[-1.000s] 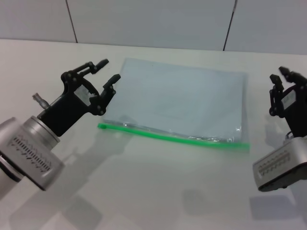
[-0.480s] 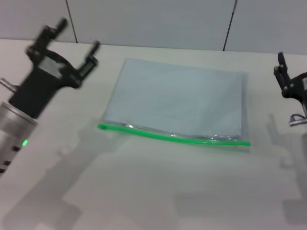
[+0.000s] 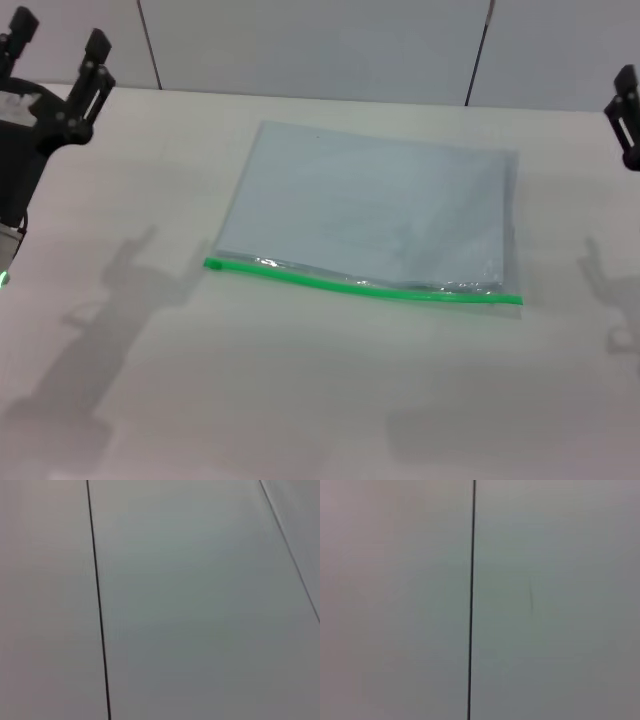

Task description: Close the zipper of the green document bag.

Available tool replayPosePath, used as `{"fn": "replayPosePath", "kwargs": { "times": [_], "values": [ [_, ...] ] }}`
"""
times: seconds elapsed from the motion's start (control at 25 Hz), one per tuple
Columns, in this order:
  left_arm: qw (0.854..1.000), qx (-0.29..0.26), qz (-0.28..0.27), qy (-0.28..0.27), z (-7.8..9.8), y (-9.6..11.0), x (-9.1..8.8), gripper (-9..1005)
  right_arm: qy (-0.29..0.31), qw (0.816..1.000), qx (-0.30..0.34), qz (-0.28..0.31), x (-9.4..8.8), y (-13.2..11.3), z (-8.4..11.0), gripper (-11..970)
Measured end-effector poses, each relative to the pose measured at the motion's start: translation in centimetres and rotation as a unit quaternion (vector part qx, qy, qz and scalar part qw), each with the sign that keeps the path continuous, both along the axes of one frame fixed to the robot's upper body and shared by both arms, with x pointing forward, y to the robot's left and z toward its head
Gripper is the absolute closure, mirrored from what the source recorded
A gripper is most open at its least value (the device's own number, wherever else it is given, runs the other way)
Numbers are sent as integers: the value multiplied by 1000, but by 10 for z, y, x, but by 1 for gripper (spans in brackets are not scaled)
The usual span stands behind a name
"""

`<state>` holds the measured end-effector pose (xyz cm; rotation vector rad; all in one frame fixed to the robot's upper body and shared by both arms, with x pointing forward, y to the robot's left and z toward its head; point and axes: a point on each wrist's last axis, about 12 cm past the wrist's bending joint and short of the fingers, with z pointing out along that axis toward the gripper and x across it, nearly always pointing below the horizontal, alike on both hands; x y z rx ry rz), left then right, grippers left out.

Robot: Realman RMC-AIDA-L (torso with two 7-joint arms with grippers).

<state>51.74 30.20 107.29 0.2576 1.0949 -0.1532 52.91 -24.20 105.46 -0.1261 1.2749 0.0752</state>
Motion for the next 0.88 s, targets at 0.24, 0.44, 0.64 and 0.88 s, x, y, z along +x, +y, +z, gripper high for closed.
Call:
{"fn": "replayPosePath", "kwargs": {
  "times": [0.24,0.44,0.64,0.88],
  "values": [
    [1000,-3,0,0,0,1,0,263,-2,1000,-4,2,0,-1,0,102],
    [1000,-2,-4,2,0,-1,0,263,-2,1000,-5,9,0,2,0,106],
    [1000,-2,-7,3,-1,-2,0,263,-2,1000,-6,10,1,3,1,108],
    [1000,-2,-8,4,-1,-2,0,263,-2,1000,-5,11,1,4,1,108]
  ]
}}
